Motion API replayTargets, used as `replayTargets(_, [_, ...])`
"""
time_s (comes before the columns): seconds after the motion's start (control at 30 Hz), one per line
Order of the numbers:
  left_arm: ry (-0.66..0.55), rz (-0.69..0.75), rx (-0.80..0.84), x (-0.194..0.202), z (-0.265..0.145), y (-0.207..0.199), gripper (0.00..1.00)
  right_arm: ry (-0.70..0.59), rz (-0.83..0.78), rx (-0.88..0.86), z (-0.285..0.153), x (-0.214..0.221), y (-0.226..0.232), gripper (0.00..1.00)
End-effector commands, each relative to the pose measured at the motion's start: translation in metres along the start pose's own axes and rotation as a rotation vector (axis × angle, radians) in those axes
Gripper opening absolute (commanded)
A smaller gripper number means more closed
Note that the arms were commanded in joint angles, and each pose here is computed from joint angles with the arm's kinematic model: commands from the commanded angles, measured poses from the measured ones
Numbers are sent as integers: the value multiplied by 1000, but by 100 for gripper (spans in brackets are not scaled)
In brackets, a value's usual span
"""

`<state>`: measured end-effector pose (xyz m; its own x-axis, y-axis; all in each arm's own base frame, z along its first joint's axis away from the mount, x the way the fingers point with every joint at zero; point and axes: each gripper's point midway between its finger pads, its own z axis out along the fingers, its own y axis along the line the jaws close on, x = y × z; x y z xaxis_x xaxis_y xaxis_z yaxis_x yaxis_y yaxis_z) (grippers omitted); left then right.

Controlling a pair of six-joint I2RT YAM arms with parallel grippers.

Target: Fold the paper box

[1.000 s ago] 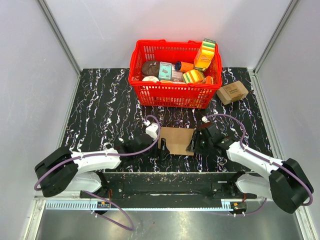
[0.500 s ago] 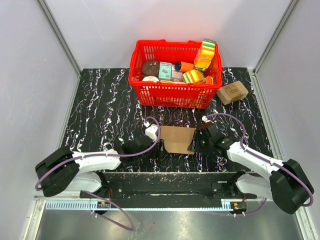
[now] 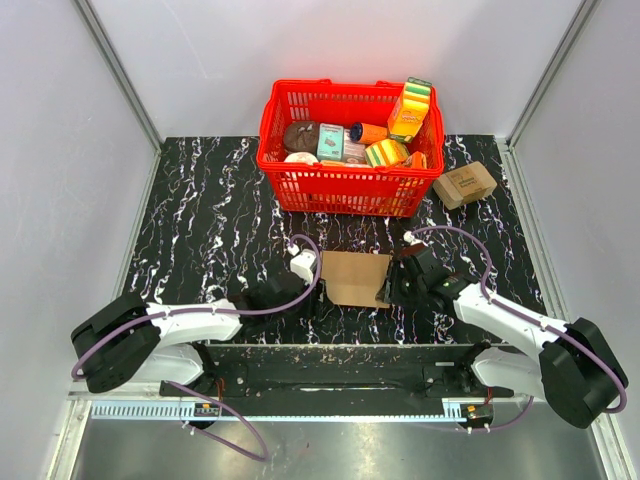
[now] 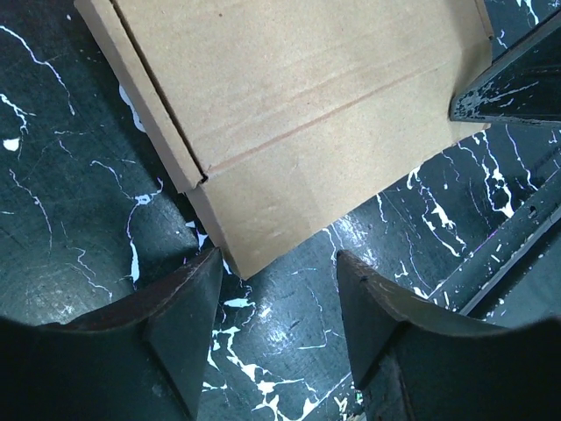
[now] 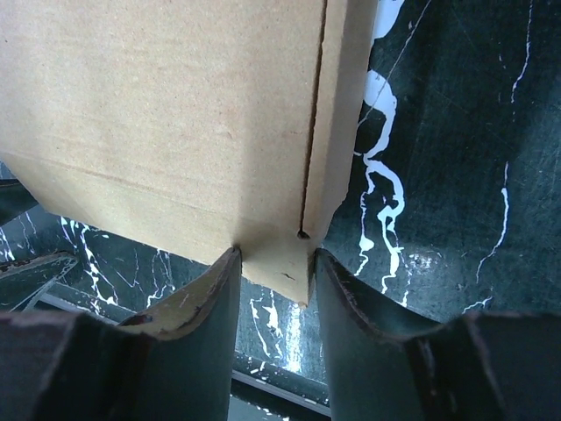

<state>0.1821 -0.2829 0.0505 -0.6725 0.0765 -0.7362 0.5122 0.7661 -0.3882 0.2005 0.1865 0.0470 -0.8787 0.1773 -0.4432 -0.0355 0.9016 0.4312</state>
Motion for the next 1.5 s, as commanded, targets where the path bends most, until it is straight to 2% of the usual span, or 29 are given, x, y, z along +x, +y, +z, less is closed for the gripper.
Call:
replayTargets(0.0, [-64,17,17,-13,3,-4,59,-63,-32,27,-2,-16,1,47])
replayTargets(0.23, [-69,19,11,-16,3,-4,58,-82,-38,107,-15,-26,-8,63])
replayTargets(0.37, [-66,20,5,-15,3,-2,58,-135,-51,137,-29,-40,-9,66])
replayTargets(0.5, [-63,21,4,-14,3,-2,58,-213,-78,81,-40,-63,9,58])
replayTargets(0.7, [-62,20,-8,-15,5,1,58,-311,-182,-103,-43,-92,53,34])
replayTargets(0.83, [-63,24,-12,-17,5,1,58,-351,-210,-142,-32,-105,65,32])
replayTargets(1.0, [-60,31,-28,-19,6,3,57,-325,-242,-141,-7,-112,73,28])
replayTargets(1.27, [-49,33,-40,-21,9,3,57,-364,-297,-169,13,-127,86,27])
replayTargets(1.47, [-37,37,-45,-21,16,2,57,-334,-306,-158,23,-124,84,27])
